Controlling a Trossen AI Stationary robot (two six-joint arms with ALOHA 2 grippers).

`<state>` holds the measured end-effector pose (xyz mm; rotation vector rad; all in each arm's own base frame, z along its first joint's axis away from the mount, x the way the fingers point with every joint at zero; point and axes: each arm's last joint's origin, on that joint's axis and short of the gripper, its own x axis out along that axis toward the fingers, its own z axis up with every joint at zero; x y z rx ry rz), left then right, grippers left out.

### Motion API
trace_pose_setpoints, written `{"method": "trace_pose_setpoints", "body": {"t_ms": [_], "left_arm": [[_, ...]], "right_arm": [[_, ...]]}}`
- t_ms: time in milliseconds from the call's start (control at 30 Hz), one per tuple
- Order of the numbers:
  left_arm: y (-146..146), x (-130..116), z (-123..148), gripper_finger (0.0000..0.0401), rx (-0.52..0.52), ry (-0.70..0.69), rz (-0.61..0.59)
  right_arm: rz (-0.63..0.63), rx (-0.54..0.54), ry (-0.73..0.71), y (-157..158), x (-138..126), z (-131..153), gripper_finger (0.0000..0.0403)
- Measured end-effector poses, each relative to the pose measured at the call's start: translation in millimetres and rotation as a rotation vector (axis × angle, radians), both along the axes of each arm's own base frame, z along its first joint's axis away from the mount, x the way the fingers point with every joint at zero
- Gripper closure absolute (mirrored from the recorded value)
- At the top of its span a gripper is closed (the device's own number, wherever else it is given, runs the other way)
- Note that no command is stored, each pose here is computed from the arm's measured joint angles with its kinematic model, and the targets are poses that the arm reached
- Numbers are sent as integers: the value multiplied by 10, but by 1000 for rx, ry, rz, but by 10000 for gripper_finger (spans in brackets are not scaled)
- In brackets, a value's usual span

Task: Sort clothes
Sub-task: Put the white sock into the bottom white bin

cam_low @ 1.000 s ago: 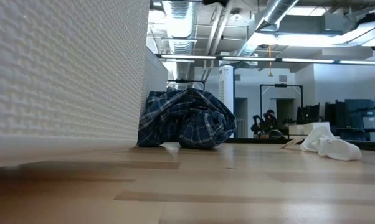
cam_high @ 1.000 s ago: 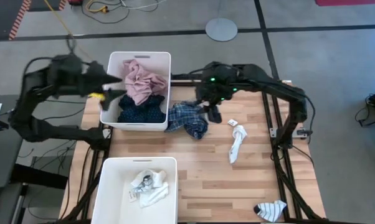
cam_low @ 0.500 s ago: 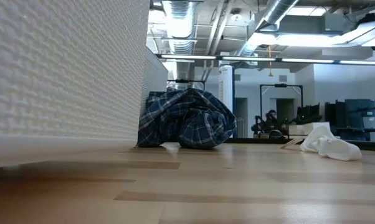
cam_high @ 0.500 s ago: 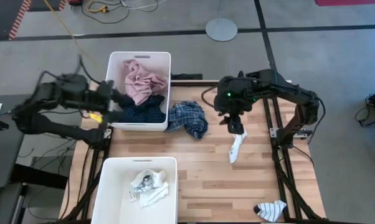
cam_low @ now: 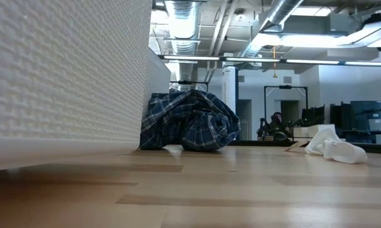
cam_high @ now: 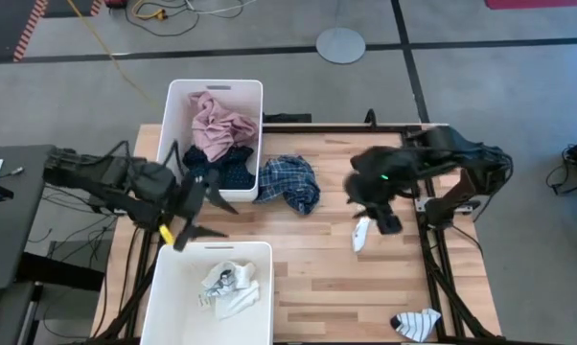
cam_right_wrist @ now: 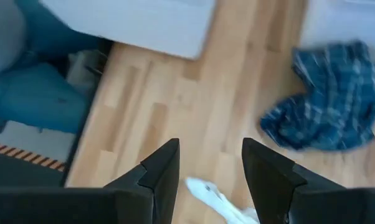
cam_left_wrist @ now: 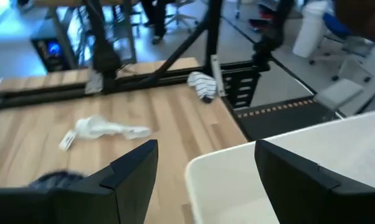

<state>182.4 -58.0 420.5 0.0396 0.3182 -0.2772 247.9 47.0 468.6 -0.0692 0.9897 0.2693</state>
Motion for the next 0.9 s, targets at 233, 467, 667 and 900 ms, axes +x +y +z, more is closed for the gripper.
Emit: {"method": "trace_pose_setpoints", "body": {"t_ms": [233,467,667,900], "left_arm": [[-370,138,-126,139,86,12,-51],[-770,269,-267,139,140,13,-179],[-1008,286,-348,139,215,-9,-212],[-1087,271,-361,139,211,-24,-208]], "right_arm": [[73,-25,-153,321,-336,208,216],[130,-45,-242,562,-613,270,216],[171,-14,-305,641,-780,98,216],[46,-6,-302,536,-905,-456,216]]}}
